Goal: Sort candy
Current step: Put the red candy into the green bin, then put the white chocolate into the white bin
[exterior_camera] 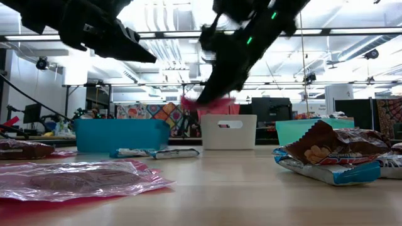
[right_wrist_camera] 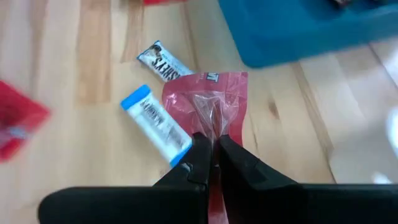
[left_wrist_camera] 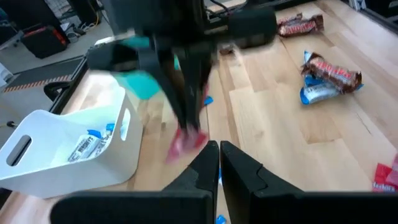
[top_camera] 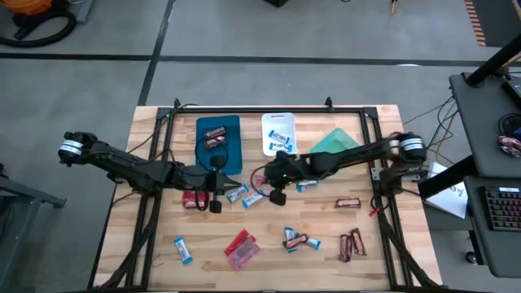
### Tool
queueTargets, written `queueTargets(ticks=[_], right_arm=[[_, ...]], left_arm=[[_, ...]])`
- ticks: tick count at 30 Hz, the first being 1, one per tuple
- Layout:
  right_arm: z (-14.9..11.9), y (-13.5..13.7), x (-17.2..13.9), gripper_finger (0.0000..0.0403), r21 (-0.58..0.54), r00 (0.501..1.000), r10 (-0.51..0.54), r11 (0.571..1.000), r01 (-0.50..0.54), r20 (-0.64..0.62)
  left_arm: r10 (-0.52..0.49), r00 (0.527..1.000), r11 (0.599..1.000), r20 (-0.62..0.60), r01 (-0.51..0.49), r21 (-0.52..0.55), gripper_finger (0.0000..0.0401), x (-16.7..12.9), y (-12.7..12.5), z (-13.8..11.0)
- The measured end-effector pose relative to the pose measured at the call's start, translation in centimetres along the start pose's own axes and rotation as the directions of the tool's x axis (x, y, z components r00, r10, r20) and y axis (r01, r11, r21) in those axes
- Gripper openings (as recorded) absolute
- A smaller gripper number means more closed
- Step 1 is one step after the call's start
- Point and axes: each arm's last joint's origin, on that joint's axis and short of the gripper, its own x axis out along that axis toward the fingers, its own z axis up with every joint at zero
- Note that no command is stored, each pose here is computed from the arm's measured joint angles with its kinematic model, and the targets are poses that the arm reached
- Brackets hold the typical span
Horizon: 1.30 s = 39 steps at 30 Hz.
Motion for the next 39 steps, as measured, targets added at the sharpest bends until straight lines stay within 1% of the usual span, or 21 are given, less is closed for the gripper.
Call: queueTargets(ticks=[2,3,5,7,9,11,12,14,19,20,21,24,28,30,37,39], right_arm=[[-0.2,-0.3,-2.1,0.0015,0.059,0.998,-0.024,0.998,0.028,-0.055],[-0.4,-0.5,-3.1,0.0014,0.084,0.994,-0.056,0.994,0.064,-0.089],[-1.0,-1.1,-4.8,0.0014,0.123,0.977,-0.162,0.976,0.179,-0.139],[-2.0,-1.7,-6.4,0.0014,0.148,0.937,-0.295,0.935,0.324,-0.185],[-3.1,-2.3,-8.0,0.0014,0.173,0.888,-0.404,0.880,0.443,-0.218],[-4.6,-3.0,-9.2,0.0014,0.213,0.842,-0.475,0.822,0.528,-0.254],[-5.4,-3.4,-9.6,0.0014,0.239,0.826,-0.497,0.796,0.556,-0.265],[-7.0,-4.0,-10.4,0.0014,0.296,0.811,-0.517,0.757,0.583,-0.274],[-11.0,-5.5,-11.3,0.0014,0.427,0.785,-0.541,0.659,0.619,-0.303],[-11.7,-5.7,-11.3,0.0014,0.443,0.782,-0.543,0.645,0.622,-0.307],[-12.3,-5.8,-11.3,0.0014,0.458,0.783,-0.544,0.637,0.620,-0.303],[-13.8,-6.1,-11.0,0.0014,0.488,0.795,-0.544,0.634,0.599,-0.268],[-14.5,-6.2,-10.7,0.0030,0.537,0.818,-0.540,0.638,0.552,-0.199],[-14.7,-6.2,-10.6,0.0046,0.548,0.823,-0.538,0.640,0.539,-0.181],[-14.7,-6.3,-10.5,0.0123,0.548,0.822,-0.539,0.639,0.541,-0.183],[-14.7,-6.3,-10.6,0.0139,0.550,0.823,-0.539,0.639,0.537,-0.178]], left_arm=[[-0.001,1.000,1.000,-0.009,0.001,-0.005,0.0000,0.0,0.0,0.1],[-0.002,1.000,1.000,-0.011,0.002,-0.007,0.0000,0.0,0.0,0.1],[-0.002,1.000,1.000,-0.014,0.002,-0.010,0.0000,0.0,0.0,0.1],[-0.002,1.000,1.000,-0.011,0.002,-0.016,0.0000,0.0,0.0,0.2],[-0.002,1.000,1.000,-0.012,0.001,-0.024,0.0000,0.0,0.0,0.1],[-0.001,1.000,0.999,-0.011,0.001,-0.033,0.0000,0.0,0.0,0.2],[-0.001,1.000,0.999,-0.012,0.001,-0.033,0.0000,0.0,0.0,0.2],[-0.001,1.000,0.999,-0.012,0.001,-0.034,0.0000,0.0,0.0,0.2],[0.001,1.000,0.999,-0.001,-0.001,-0.034,0.0000,0.0,0.0,0.3],[0.001,1.000,0.999,-0.001,-0.001,-0.033,0.0000,0.0,0.1,0.3],[0.006,1.000,0.999,-0.001,-0.006,-0.033,0.0000,0.0,0.1,0.3],[0.028,1.000,0.999,-0.004,-0.029,-0.033,0.0000,0.0,0.1,0.3],[0.043,0.999,0.998,-0.002,-0.043,-0.034,0.0000,0.0,0.2,0.3],[0.043,0.999,0.998,-0.002,-0.043,-0.034,0.0000,0.0,0.2,0.3],[0.043,0.999,0.998,-0.003,-0.043,-0.049,0.0000,0.0,0.2,0.3],[0.043,0.999,0.997,-0.004,-0.043,-0.059,0.0000,0.0,0.2,0.3]])
